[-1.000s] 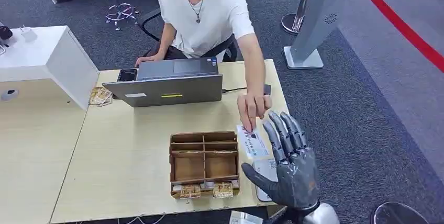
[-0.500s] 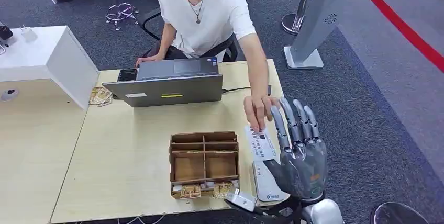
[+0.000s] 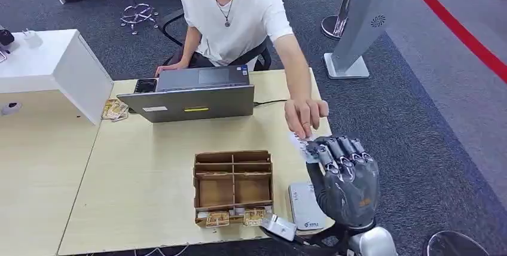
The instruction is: Pass the card to the sensor for recognition and then transmit it.
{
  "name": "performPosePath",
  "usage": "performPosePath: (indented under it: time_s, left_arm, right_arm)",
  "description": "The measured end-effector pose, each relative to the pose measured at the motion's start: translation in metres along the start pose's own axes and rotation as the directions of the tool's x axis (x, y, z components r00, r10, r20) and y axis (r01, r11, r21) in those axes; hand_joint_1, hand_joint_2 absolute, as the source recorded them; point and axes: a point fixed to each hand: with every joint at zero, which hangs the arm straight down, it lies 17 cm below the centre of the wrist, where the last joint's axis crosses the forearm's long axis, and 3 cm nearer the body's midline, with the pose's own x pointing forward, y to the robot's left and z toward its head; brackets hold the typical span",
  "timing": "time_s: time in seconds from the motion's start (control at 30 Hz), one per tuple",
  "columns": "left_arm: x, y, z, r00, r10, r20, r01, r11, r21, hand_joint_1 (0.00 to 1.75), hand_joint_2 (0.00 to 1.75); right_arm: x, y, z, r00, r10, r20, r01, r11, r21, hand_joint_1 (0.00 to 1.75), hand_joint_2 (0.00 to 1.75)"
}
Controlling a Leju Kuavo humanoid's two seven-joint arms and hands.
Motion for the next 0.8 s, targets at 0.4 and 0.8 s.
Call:
performPosePath:
  time_s: [0.4, 0.8]
  left_arm:
    - [0.0, 0.0, 0.0, 1.0, 0.002, 0.0, -0.002, 1.0, 0.001, 0.0, 0.0]
    - [-0.001, 0.002, 0.0, 1.0, 0.013, -0.006, -0.013, 1.0, 0.01, 0.0, 0.0]
  right_arm:
    - [-0.002, -0.008, -0.006, 0.997, -0.034, -0.071, 0.033, 0.999, -0.027, 1.75, 1.75]
    - [0.005, -0.003, 0.013, 0.947, -0.285, -0.15, 0.285, 0.958, -0.026, 1.75, 1.75]
